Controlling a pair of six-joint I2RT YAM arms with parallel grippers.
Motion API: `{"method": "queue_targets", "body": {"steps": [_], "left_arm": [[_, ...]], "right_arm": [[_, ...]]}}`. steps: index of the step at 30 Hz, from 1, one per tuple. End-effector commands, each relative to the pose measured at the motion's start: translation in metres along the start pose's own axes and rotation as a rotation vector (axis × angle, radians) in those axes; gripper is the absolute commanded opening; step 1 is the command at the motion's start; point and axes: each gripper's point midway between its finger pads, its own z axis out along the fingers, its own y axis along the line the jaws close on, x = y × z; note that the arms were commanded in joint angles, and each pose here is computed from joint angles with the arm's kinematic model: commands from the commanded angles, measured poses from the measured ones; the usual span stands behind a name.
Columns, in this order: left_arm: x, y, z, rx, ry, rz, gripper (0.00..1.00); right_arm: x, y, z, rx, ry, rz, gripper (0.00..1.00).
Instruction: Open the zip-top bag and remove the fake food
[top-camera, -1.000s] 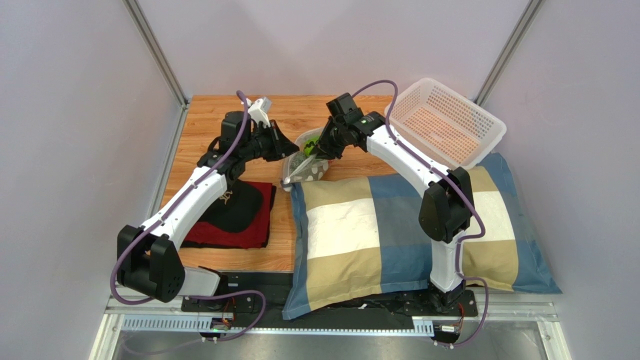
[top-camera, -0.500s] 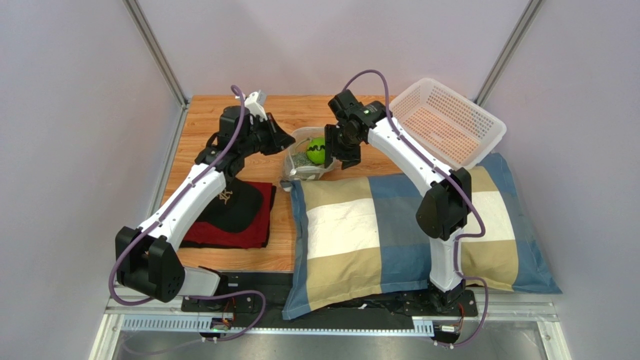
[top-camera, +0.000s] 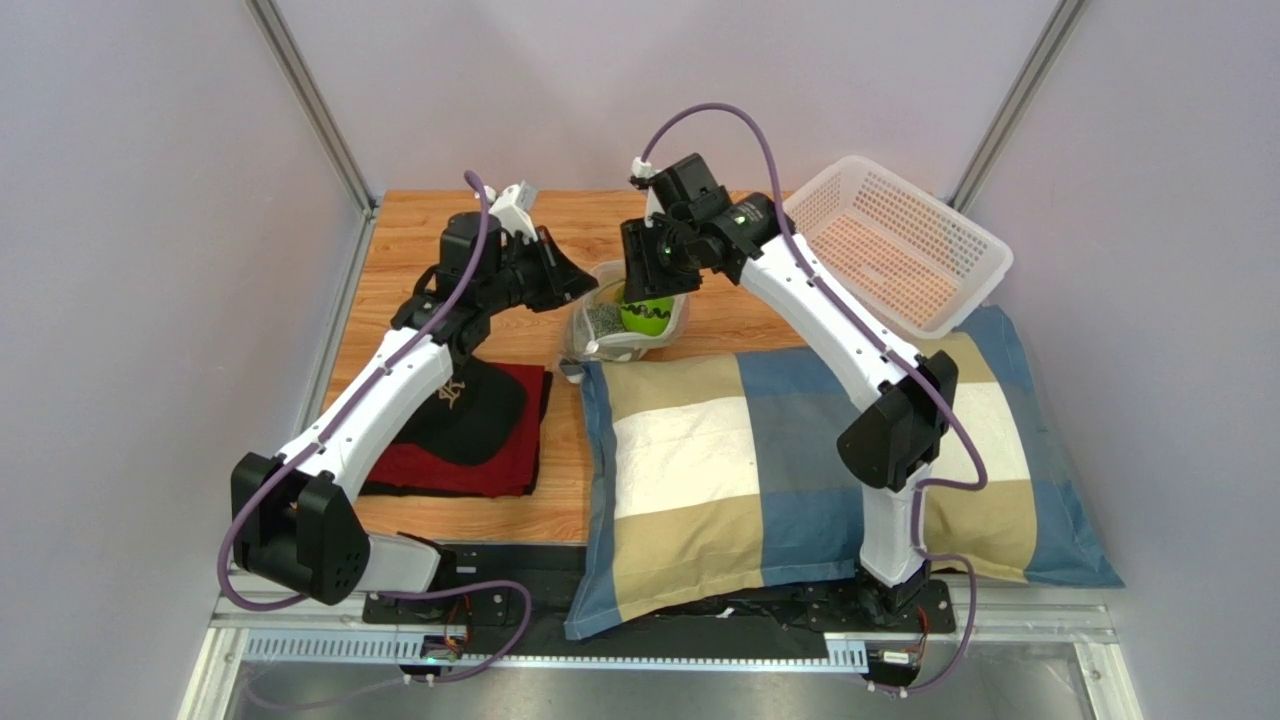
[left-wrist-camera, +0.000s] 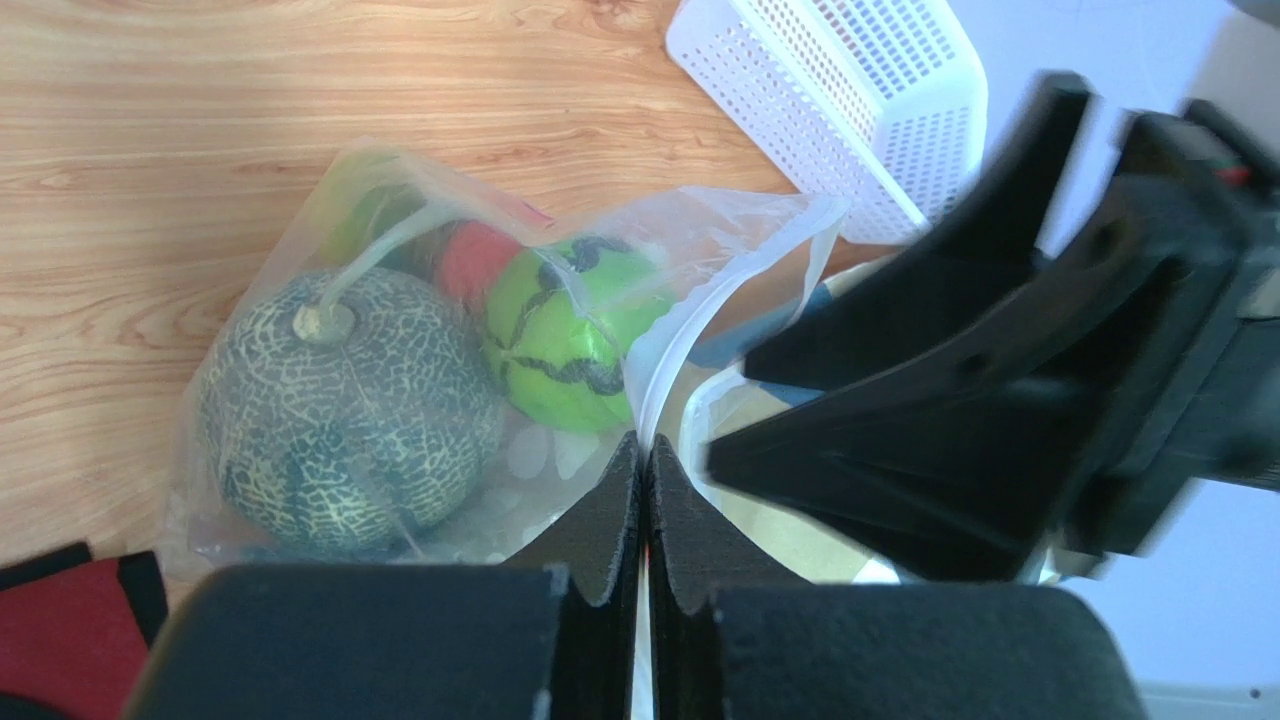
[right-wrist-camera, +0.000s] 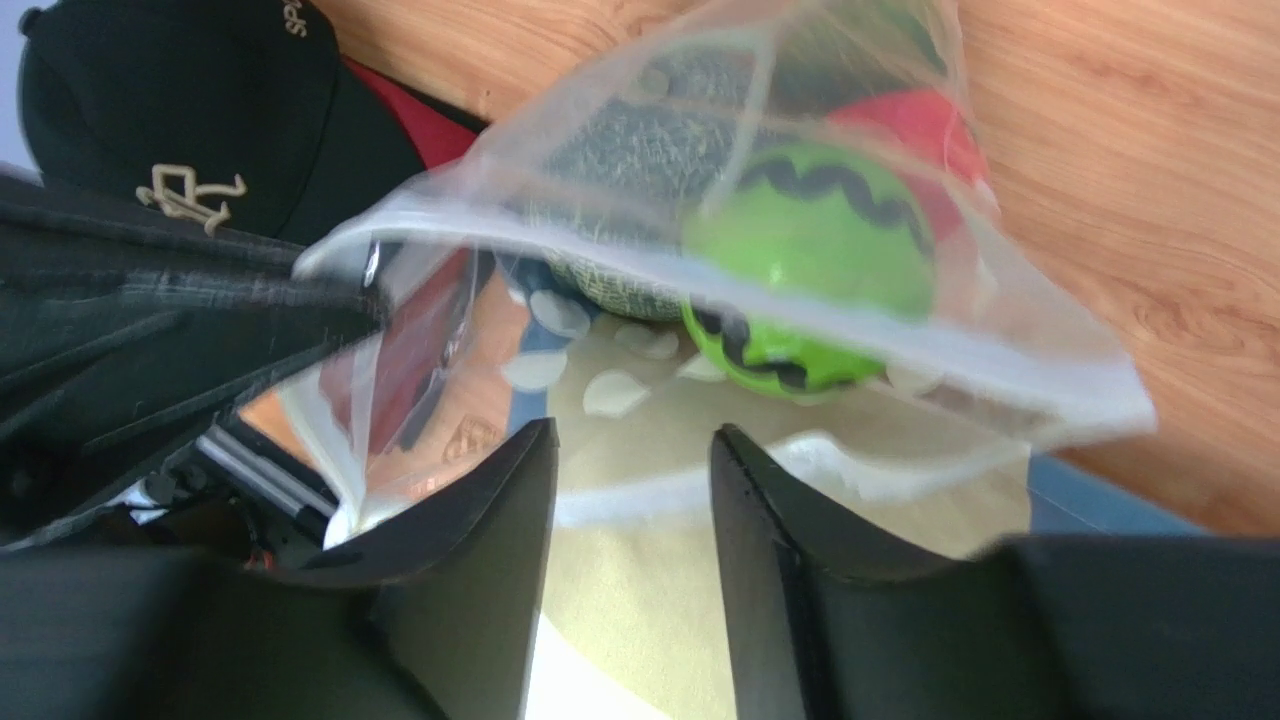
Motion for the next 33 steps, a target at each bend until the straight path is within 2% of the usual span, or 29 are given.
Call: {"method": "queue_targets", "body": {"steps": [1,3,6,14,26,29,31,32,33], "left_arm": [[-0.015,-0.024,-0.004,0.083,-0.043,0.019,0.00],[-0.012,-0.023,-0.003,0.086,-0.038,0.010,0.00],[-0.004,-0.017,0.001,0.074,-0.011,-0.012,0.00],[-0.002,-0.010,0.006,0.042,0.001,-0.019,0.00],[-0.001,-0.005,0.014,0.021,0.022,-0.058,0.00],[0.001,-0.004,0.014,0.015,0.033,-0.060,0.00],[0.002,-0.003,0.015,0.010,0.037,-0.062,0.00],[0.003,-0.002,0.015,0.003,0.039,-0.064,0.00],[0.004,0.000,0.015,-0.001,0.039,-0.065,0.00]], "right_arm": [[-0.025,-0.005,0.028,0.020,-0.089,-0.139,0.62],[-0.025,-0.017,0.036,0.070,-0.089,-0.170,0.75],[-0.018,-0.032,0.048,0.133,-0.063,-0.209,0.87],[0.003,-0.066,0.073,0.252,-0.049,-0.246,0.99],[0.032,-0.082,0.110,0.274,-0.003,-0.206,0.97],[0.031,-0.079,0.109,0.256,-0.033,-0.194,0.95],[0.033,-0.080,0.110,0.258,-0.038,-0.184,0.85],[0.031,-0.079,0.106,0.258,-0.045,-0.179,0.75],[0.026,-0.074,0.101,0.245,-0.057,-0.177,0.69]]}}
